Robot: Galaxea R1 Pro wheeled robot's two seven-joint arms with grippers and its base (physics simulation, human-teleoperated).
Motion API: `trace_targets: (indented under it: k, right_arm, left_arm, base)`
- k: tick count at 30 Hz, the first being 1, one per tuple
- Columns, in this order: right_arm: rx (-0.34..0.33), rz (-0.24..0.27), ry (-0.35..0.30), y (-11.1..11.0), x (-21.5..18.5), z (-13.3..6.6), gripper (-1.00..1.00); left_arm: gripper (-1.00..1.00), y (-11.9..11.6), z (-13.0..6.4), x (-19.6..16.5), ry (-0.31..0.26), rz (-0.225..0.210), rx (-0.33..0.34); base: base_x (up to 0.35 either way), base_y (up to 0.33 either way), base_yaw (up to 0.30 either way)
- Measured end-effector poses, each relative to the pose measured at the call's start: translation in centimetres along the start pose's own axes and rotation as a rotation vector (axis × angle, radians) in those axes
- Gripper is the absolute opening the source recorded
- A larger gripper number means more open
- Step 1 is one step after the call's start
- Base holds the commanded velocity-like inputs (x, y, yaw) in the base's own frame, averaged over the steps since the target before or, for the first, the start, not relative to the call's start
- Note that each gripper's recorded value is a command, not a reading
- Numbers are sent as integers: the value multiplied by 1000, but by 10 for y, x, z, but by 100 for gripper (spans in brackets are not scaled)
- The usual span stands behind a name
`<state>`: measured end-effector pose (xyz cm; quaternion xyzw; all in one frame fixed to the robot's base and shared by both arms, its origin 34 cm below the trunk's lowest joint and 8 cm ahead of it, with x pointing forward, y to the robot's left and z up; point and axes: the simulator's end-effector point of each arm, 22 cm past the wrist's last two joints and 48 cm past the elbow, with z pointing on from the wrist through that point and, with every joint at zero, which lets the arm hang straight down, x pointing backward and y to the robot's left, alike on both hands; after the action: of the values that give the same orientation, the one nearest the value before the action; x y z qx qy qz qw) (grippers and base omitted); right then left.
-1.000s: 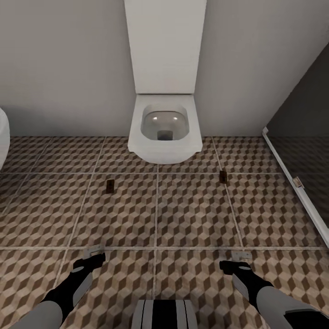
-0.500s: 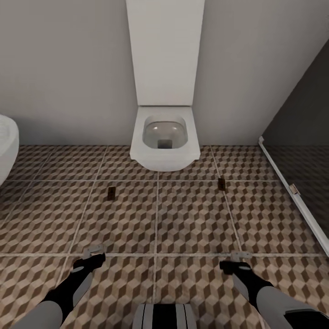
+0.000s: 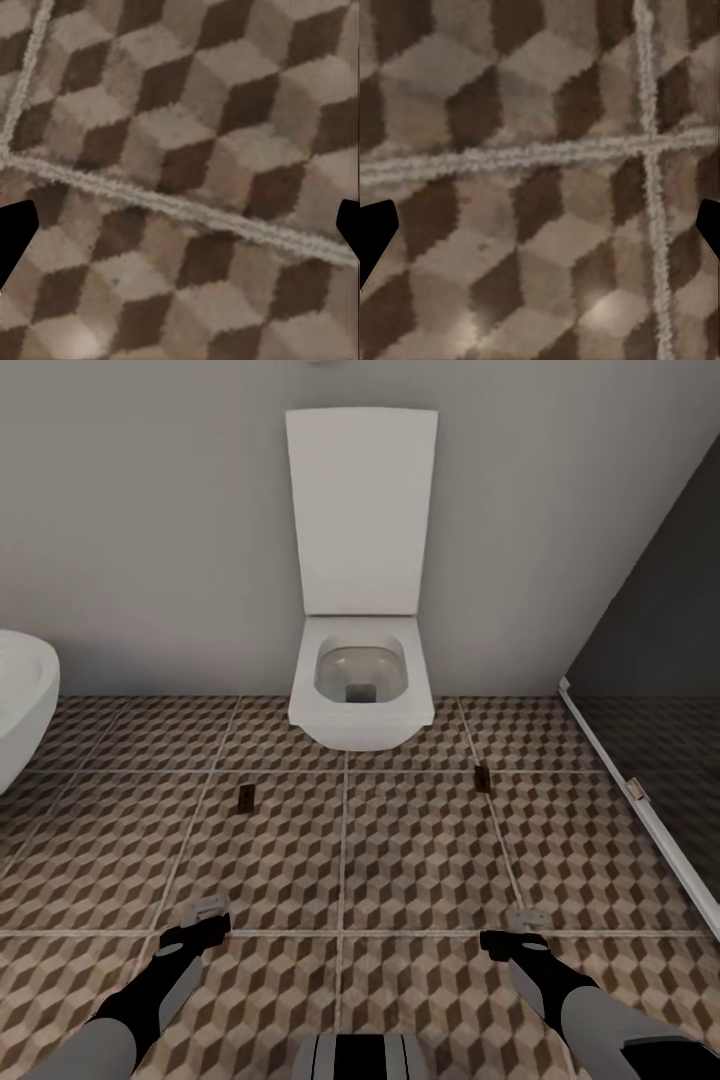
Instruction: Take the four mousetraps from the cabinet in the bathroom and place them on the bathroom floor. Make sure all four end up on the same floor surface, and ensure that at least two of them are either under or directly next to the same bathroom sink.
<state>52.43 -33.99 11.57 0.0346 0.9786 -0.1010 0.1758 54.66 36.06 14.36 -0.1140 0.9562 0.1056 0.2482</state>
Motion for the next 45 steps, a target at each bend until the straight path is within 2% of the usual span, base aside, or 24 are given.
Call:
trace_targets:
  k: [36, 45]
  right_arm:
    - [1, 38, -157, -11, -76, -50, 100]
    - [-8, 46, -183, -10, -89, -63, 100]
  left_arm:
    - [100, -1, -42, -68, -122, -37, 23]
    - [100, 3, -52, -75, -131, -44, 20]
  base:
    - [0, 0, 0]
    - [0, 0, 0]
